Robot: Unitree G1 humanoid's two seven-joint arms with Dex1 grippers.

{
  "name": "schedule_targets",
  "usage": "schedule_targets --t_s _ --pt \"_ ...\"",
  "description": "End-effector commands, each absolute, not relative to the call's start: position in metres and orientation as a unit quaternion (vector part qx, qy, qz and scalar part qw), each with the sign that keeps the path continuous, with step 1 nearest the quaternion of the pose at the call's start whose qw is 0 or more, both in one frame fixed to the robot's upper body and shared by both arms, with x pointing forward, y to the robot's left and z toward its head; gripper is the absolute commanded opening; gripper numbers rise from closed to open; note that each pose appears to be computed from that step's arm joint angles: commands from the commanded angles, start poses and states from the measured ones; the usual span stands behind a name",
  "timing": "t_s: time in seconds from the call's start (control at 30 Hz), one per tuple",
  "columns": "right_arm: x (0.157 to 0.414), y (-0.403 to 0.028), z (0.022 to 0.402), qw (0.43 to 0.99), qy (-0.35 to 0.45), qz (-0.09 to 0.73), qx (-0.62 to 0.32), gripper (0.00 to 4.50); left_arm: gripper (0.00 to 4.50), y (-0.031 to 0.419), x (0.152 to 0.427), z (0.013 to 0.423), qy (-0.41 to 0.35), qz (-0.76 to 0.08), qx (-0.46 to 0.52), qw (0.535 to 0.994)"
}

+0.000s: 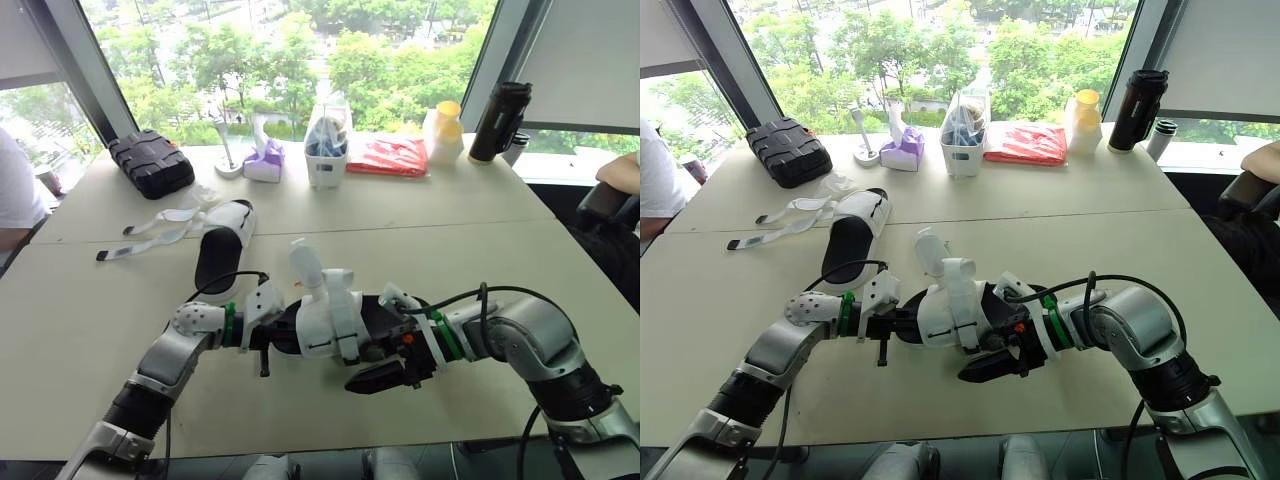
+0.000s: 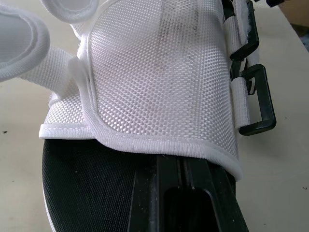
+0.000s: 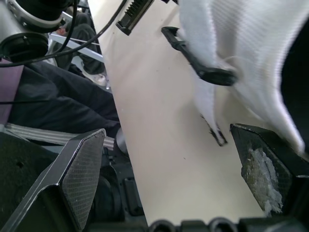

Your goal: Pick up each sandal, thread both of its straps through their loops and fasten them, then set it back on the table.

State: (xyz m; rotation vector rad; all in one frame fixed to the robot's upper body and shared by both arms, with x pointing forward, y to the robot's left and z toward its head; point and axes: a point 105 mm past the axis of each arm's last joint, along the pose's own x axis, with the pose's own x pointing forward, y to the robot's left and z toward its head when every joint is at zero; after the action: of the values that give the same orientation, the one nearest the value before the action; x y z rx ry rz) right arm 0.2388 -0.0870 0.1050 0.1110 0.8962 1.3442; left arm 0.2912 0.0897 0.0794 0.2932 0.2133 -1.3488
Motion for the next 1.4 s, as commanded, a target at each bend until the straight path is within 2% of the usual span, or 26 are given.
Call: schedule_targets --t_s 0.03,0.17,0.23,0.3,0.5,0.63,0.8,0.97,1.23,1.4 --pt "0.238 -0.081 0.117 0.694 0.376 0.611 0.053 4.46 0.00 0.098 0.288 0.057 0.149 -0.608 0.138 0.768" --pt "0.239 -0.076 0.118 0.694 0.374 0.612 0.068 4.46 0.00 0.096 0.288 0.057 0.148 -0.608 0.138 0.768" --pt "0.240 -0.073 0.119 0.695 0.370 0.612 0.072 3.92 0.00 0.096 0.288 0.057 0.148 -0.608 0.137 0.768" --pt "0.240 -0.071 0.120 0.695 0.370 0.612 0.074 3.08 0.00 0.095 0.288 0.057 0.148 -0.608 0.137 0.768" --pt "0.238 -0.067 0.117 0.692 0.376 0.612 0.073 0.05 0.00 0.095 0.288 0.057 0.148 -0.608 0.135 0.768" --pt "0.231 -0.071 0.106 0.683 0.403 0.606 0.053 0.05 0.00 0.094 0.287 0.056 0.149 -0.609 0.133 0.768" --pt "0.197 -0.085 0.089 0.627 0.457 0.630 0.022 0.05 0.00 0.095 0.286 0.056 0.149 -0.608 0.132 0.769" --pt "0.180 -0.097 0.082 0.588 0.487 0.646 -0.002 0.05 0.00 0.095 0.283 0.054 0.156 -0.608 0.124 0.768" --pt "0.158 -0.102 0.087 0.546 0.484 0.683 -0.027 0.05 0.00 0.093 0.279 0.050 0.164 -0.611 0.118 0.766" --pt "0.165 -0.101 0.105 0.559 0.447 0.696 -0.052 0.05 0.00 0.095 0.280 0.046 0.170 -0.611 0.124 0.763"
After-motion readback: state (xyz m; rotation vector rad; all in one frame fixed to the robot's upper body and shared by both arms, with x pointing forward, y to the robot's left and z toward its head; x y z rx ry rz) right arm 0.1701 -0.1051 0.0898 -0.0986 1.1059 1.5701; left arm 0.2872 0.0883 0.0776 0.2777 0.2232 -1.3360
